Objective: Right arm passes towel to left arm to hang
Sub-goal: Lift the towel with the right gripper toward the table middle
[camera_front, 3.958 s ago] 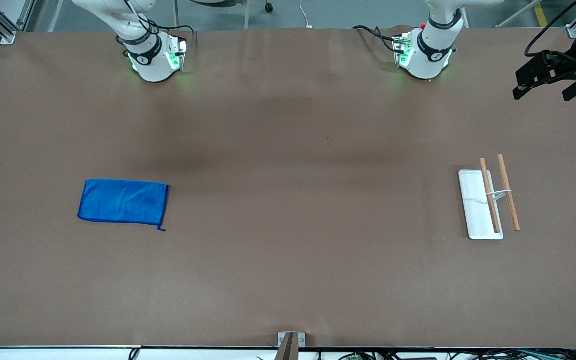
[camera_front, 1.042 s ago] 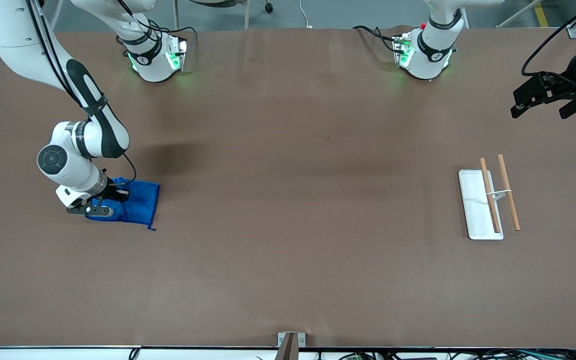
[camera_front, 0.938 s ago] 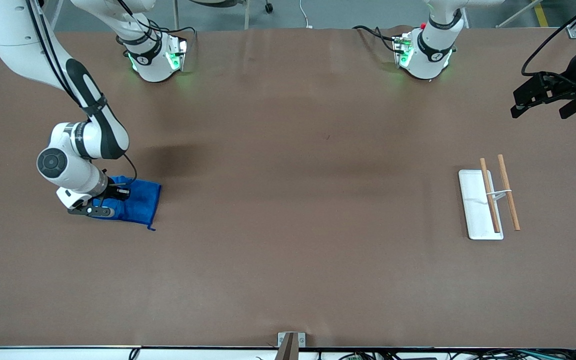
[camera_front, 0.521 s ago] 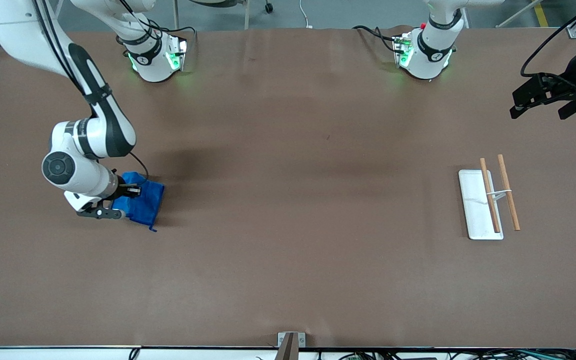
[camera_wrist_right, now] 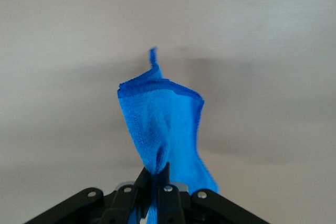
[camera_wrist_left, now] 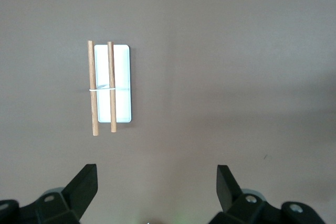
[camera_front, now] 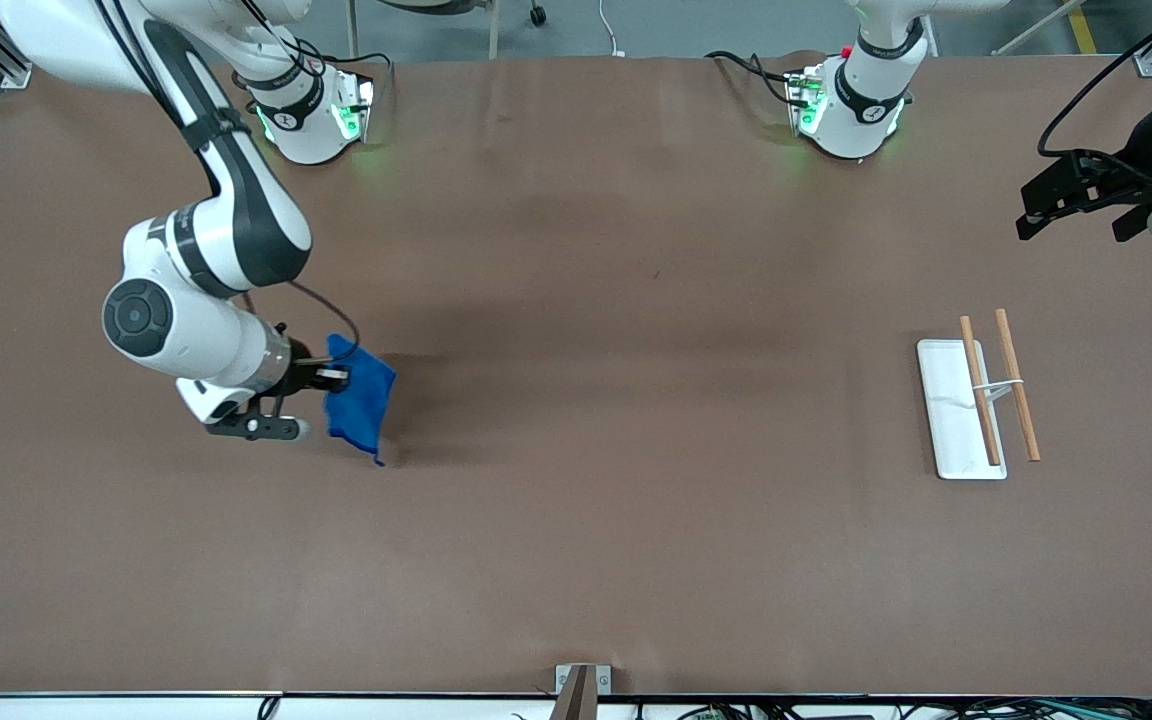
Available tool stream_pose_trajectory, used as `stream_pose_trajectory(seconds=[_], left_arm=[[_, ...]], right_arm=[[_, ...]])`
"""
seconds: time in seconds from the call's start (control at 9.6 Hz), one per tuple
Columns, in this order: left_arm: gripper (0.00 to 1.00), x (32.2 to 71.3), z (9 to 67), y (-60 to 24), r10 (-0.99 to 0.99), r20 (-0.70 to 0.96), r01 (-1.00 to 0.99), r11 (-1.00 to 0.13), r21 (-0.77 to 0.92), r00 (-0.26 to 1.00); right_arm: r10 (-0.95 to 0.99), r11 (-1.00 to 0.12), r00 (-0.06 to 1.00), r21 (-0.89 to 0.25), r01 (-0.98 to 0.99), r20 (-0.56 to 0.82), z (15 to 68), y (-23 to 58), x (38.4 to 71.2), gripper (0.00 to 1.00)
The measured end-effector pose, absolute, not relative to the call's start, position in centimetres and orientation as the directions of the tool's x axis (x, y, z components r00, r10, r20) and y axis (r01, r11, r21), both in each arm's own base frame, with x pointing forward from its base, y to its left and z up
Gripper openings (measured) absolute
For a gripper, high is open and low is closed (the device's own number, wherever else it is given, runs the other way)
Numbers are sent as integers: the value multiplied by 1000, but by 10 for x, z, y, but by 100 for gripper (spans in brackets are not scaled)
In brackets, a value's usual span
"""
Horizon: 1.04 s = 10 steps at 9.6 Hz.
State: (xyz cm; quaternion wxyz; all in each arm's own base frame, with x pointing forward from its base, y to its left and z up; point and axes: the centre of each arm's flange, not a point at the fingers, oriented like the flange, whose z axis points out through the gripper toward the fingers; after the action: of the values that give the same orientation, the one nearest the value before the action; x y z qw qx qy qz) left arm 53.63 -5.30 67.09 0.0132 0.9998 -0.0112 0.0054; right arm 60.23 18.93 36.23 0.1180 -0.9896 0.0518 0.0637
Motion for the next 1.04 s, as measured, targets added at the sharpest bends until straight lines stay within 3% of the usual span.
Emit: stream_pose_trajectory(seconds=[0.31, 0.52, 0.73, 1.04], left_arm=[[100, 536, 670, -58, -76, 9, -76, -994, 81, 997], [100, 532, 662, -54, -119, -35, -108, -969, 220, 992], [100, 527, 649, -30, -204, -63, -162, -900, 404, 977], [100, 524, 600, -17, -282, -63, -176, -742, 646, 957]], right_arm=[[-89, -850, 987, -506, -147, -137, 410, 284, 587, 7], [-117, -726, 987, -669, -161, -110, 438, 354, 563, 7], [-107, -627, 989, -765, -146, -101, 463, 420, 529, 7], [-77, -483, 979, -852, -200, -186, 499, 468, 513, 7]])
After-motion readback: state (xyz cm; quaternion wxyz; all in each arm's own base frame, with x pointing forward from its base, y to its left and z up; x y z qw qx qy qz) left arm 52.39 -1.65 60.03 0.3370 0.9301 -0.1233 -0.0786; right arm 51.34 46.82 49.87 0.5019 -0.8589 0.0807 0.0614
